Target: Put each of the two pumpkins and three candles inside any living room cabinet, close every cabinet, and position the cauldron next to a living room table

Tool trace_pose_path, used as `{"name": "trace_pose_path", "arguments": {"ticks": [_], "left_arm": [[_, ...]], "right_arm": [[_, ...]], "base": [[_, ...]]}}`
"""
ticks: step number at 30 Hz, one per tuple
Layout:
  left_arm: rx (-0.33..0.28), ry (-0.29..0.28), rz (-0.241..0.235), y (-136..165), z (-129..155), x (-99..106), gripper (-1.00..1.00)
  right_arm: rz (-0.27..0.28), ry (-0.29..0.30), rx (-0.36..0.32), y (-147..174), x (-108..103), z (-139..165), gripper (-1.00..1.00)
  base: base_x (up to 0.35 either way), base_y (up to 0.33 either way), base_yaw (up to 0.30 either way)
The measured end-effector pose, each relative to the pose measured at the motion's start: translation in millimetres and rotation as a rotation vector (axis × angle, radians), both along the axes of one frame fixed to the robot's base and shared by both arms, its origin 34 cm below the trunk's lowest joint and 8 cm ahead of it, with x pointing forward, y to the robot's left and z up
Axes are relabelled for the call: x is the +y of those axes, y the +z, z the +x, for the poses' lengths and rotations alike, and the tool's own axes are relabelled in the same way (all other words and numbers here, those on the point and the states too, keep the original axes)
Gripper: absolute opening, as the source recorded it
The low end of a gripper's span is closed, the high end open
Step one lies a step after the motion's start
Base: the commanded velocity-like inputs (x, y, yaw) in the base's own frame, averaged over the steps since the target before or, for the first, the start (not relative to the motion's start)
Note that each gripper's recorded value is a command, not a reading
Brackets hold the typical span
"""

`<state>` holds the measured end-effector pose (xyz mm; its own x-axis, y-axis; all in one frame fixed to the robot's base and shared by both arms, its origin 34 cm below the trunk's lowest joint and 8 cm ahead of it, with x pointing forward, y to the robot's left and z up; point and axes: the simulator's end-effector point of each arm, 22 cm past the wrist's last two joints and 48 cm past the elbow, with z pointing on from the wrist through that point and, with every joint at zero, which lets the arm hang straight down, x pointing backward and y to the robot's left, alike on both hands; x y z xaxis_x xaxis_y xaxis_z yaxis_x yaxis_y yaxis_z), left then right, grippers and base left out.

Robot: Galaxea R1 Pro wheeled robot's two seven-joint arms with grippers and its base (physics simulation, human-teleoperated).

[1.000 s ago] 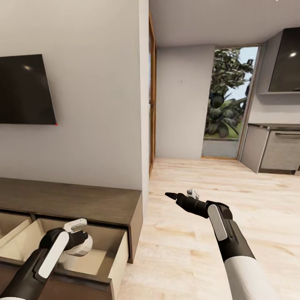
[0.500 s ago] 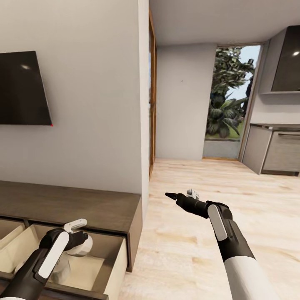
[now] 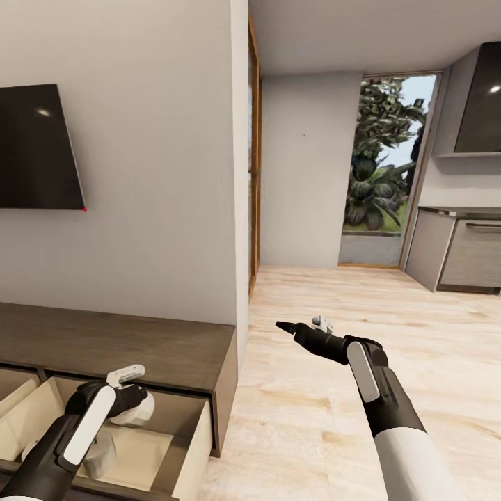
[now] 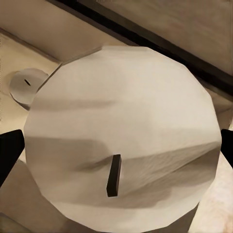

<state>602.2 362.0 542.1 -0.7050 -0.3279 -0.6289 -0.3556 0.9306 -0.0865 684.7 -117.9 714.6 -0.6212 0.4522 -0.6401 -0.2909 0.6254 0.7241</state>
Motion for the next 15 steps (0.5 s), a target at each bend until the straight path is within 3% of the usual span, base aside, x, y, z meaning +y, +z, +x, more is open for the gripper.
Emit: {"name": "trace_pose_path", "arguments": {"ticks": [4,15], "left_arm": [[-0.013,-0.001,-0.007,4.3,1.2,-0.4,-1.0],[-0.007,-0.007,-0.011,-21.4,-6.4,-2.5,-1.0]], "right_arm": [[0.0,0.0,0.001,-2.4,0.0,-0.6,1.0],[0.012,0.008,-0.008,-23.2,1.8,-7.8,1.0]], "base": [[0.0,0.0,0.0],[0.0,0.0,0.0]]}}
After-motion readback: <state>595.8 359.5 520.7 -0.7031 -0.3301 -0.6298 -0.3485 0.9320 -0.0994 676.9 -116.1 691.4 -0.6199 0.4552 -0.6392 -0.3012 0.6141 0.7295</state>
